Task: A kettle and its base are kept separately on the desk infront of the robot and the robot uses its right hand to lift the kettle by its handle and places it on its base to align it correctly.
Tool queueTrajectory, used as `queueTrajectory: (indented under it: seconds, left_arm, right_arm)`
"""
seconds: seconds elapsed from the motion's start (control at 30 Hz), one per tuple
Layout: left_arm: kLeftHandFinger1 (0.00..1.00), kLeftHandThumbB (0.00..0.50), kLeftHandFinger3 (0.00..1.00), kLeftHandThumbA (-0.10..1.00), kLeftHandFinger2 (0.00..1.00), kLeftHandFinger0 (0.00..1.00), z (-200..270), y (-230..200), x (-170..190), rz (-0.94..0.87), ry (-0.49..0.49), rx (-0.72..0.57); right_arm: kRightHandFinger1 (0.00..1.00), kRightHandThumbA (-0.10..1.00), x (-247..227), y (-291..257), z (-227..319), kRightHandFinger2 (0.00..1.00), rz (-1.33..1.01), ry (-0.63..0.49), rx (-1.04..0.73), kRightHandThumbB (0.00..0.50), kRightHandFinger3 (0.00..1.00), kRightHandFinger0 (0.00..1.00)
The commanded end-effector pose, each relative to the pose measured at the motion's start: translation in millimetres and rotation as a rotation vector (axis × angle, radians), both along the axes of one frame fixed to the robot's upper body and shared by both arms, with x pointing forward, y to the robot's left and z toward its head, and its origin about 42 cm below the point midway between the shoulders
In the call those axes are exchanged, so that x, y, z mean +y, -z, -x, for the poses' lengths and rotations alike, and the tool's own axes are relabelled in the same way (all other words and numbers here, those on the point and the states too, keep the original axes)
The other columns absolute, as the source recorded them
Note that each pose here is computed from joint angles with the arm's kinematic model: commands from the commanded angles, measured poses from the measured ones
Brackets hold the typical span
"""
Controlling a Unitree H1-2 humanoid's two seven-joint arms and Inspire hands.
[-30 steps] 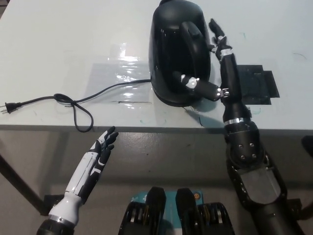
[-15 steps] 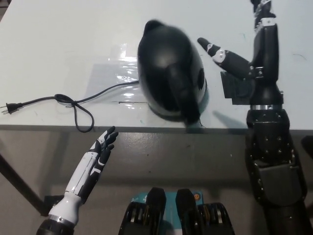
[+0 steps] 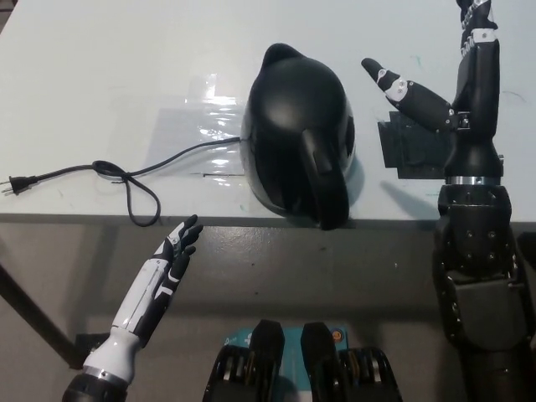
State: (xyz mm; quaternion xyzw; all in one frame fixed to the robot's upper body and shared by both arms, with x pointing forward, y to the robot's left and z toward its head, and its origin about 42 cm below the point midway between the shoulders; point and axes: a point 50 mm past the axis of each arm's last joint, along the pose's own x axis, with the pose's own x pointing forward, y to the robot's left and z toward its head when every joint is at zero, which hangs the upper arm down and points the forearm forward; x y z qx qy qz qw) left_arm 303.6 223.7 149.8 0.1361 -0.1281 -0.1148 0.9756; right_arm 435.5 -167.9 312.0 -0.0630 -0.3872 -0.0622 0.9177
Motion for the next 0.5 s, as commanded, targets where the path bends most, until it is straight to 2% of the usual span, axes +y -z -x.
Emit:
queueTrajectory:
  seconds: [0.0,0.17,0.33,0.43,0.47]
  left_arm:
    - [1.0,0.182,1.0,1.0,1.0,1.0,-4.8,-7.9,5.7,-0.015,0.025,-0.035]
    - [1.0,0.189,1.0,1.0,1.0,1.0,-5.0,-7.4,5.6,-0.014,0.024,-0.033]
    - [1.0,0.195,1.0,1.0,1.0,1.0,-5.4,-8.2,5.7,-0.017,0.017,-0.037]
    - [1.0,0.205,1.0,1.0,1.0,1.0,-5.5,-8.2,6.8,-0.022,0.013,-0.03]
    - [1.0,0.204,1.0,1.0,1.0,1.0,-6.0,-8.4,7.2,-0.025,0.011,-0.028]
  right_arm:
    - [1.0,1.0,1.0,-29.6,6.7,1.0,-0.039,0.0,-0.124,0.5,1.0,1.0]
    - [1.0,1.0,-2.5,-33.2,11.7,1.0,-0.074,-0.02,-0.165,0.5,1.0,1.0]
    - [1.0,1.0,-22.1,-59.7,41.3,1.0,-0.081,0.04,-0.284,0.5,1.0,1.0]
    - [1.0,1.0,-40.3,-94.1,87.1,1.0,-0.083,0.12,-0.455,0.5,1.0,1.0]
    - [1.0,1.0,-45.4,-103.3,103.7,1.0,-0.078,0.09,-0.518,0.499,1.0,1.0]
